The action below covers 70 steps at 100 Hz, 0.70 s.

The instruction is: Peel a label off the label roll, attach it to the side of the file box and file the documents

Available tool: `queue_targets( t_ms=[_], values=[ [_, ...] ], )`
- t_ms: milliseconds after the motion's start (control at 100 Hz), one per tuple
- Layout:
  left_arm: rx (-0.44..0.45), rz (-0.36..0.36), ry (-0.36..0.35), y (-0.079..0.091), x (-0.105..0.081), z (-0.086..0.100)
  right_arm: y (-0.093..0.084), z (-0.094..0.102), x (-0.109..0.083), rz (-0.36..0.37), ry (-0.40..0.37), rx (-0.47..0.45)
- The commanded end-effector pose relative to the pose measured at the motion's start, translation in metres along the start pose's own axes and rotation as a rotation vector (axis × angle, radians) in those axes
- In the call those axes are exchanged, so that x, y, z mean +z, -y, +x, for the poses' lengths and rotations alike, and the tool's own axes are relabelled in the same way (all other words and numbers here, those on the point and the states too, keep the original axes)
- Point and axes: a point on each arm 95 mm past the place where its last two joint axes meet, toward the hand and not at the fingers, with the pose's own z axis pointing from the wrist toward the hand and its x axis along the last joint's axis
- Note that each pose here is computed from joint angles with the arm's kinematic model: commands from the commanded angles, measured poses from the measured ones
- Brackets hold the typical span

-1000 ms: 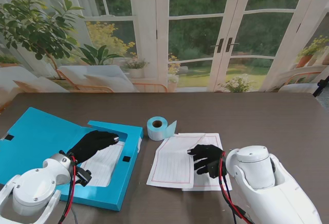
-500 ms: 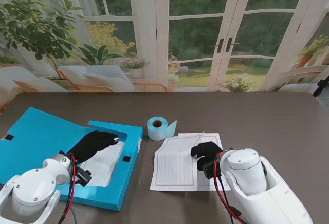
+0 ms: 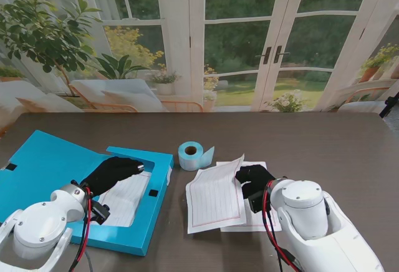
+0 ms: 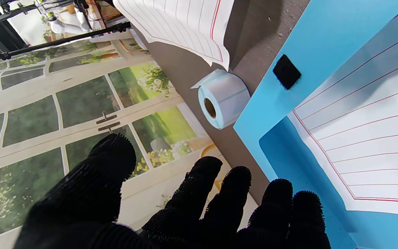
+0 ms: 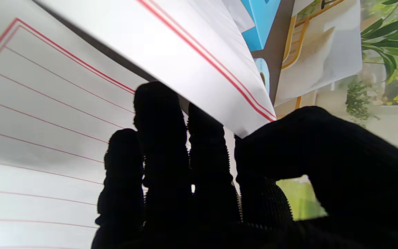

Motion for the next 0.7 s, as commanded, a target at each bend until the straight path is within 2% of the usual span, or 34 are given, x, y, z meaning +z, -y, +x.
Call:
queue_targets(
  t_ms=[0,440,690],
  values=[
    [0.003,-0.018,-0.01,0.0,0.001,0.006,0.005,0.002,-0.004,0.021,-0.013,0.014],
    [0.025,-0.048,-0.045,0.0,0.011,0.023,0.001,0.016,-0.023,0.017,-0.091,0.038],
    [0.022,-0.091,-0.084,-0.009,0.022,0.036,-0.001,0.028,-0.035,0.022,-0.148,0.044]
  ],
)
